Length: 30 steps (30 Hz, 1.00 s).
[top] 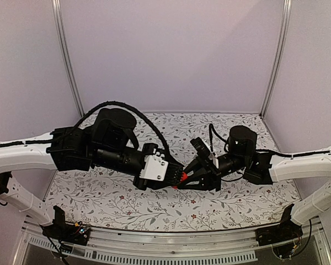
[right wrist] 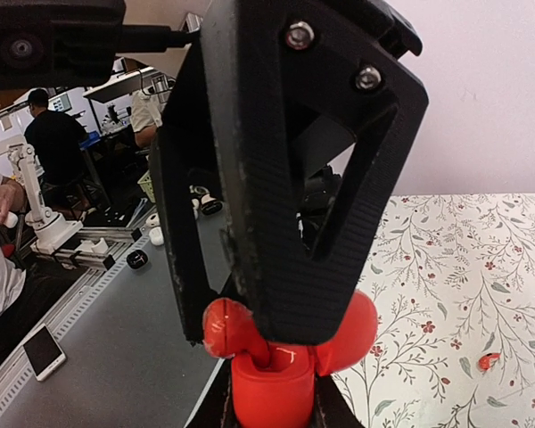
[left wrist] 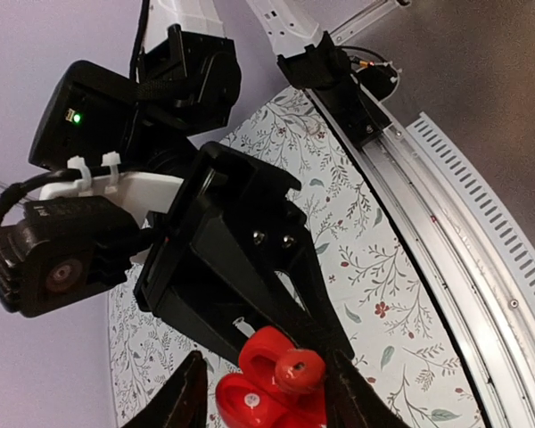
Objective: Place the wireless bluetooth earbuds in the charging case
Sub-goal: Adjust the right earbud in the right side groove of the charging case.
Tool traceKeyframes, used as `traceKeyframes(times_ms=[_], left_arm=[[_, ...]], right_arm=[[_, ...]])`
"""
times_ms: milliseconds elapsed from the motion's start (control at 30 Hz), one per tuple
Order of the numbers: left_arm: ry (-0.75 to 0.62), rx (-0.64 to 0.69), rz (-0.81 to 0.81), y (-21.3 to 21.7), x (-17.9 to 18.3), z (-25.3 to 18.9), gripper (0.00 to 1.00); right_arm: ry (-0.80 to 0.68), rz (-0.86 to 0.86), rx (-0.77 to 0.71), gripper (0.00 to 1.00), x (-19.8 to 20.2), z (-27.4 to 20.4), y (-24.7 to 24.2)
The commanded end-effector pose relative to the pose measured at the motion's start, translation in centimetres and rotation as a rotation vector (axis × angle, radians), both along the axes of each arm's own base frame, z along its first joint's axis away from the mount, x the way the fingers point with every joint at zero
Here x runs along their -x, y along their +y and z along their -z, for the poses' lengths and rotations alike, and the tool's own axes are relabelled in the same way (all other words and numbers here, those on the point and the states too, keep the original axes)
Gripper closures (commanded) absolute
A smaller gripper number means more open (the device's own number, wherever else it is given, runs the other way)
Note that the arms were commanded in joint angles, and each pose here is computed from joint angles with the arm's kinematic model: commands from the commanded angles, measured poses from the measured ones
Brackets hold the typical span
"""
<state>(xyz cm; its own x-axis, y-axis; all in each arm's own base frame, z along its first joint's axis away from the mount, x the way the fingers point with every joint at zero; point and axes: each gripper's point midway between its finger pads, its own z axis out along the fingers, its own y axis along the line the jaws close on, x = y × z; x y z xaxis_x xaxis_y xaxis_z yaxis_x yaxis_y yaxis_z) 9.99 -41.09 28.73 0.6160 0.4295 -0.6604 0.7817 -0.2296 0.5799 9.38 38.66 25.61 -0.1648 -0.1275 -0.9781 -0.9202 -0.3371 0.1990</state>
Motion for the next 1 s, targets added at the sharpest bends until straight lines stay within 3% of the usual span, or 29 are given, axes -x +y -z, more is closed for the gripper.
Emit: traceKeyframes(times_ms=[0,967], left_arm=[[0.01,0.037,-0.016,-0.7,-0.4,-0.6,0.56],[0.05,0.077,-0.077,-0.1,-1.7,-0.7,0.57]], right_arm=[[-0.033,-0.003,-0.018,1.0,0.1,-1.0,0.7],[-0.077,0.008,-0.074,1.0,0.7,-2.9,0.2]])
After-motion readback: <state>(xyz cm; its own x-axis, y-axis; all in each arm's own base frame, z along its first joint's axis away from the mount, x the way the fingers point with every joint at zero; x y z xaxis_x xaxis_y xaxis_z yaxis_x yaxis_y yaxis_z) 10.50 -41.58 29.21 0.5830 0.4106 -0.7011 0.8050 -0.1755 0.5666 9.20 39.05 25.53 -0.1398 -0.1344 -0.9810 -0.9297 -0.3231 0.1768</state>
